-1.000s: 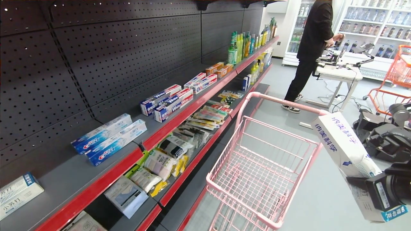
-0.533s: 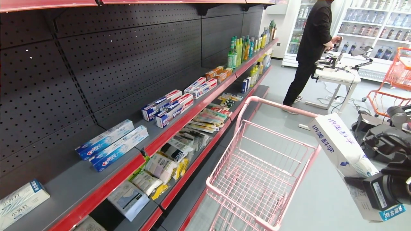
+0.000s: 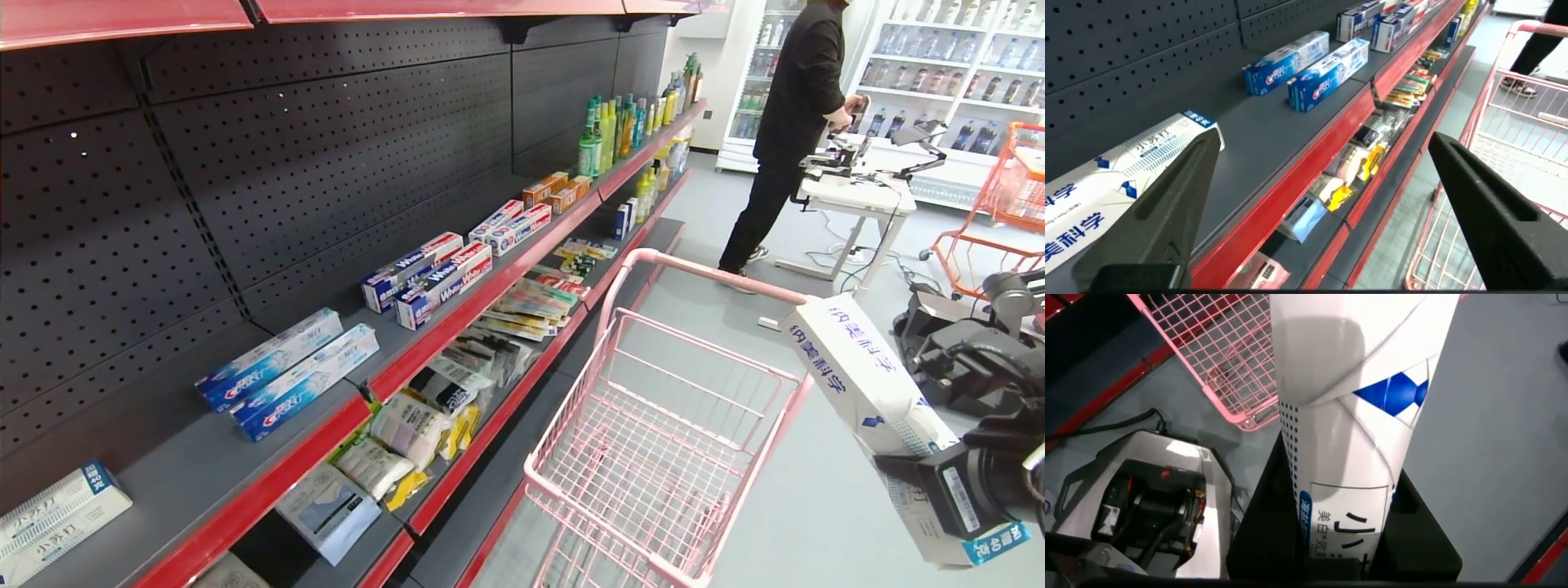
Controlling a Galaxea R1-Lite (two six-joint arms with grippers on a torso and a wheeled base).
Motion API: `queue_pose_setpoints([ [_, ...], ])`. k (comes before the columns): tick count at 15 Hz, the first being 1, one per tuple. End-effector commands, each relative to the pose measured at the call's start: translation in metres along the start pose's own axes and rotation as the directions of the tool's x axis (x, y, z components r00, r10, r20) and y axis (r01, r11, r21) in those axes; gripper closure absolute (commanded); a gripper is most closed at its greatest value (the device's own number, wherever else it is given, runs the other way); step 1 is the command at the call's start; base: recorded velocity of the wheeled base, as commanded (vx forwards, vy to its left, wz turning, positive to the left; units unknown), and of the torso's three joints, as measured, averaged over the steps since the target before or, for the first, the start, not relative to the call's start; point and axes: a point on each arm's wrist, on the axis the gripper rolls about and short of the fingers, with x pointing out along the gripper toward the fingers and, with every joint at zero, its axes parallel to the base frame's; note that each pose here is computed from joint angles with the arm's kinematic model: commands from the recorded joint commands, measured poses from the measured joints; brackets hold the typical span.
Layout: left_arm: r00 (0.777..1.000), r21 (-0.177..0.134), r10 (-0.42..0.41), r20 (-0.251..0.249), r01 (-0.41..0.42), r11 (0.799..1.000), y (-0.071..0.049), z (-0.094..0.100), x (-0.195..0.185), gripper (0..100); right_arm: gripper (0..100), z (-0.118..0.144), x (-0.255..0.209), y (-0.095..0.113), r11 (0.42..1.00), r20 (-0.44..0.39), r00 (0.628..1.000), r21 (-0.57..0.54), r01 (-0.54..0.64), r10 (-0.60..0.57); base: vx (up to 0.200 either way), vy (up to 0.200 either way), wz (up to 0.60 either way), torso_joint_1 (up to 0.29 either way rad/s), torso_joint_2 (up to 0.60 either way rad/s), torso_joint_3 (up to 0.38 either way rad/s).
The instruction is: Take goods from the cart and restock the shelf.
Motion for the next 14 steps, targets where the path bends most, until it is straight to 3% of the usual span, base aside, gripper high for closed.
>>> queue_pose_setpoints([
  [1, 1.000, 0.000, 0.000, -0.001, 0.000, 1.000, 0.0000, 0.0001, 0.0001, 0, 100, 0.0001, 0.0017, 0.0005, 1.000, -0.007, 1.000, -0.003, -0.002, 0.002, 0.000, 0.000, 0.60, -0.002, 0.00, 0.002],
  [14, 1.000, 0.000, 0.001, -0.001, -0.001, 1.000, 0.0000, 0.0001, 0.0001, 0, 100, 0.0005, 0.0056, 0.0014, 1.000, -0.023, 1.000, -0.013, -0.007, 0.006, 0.000, 0.000, 0.60, 0.005, 0.00, 0.001],
])
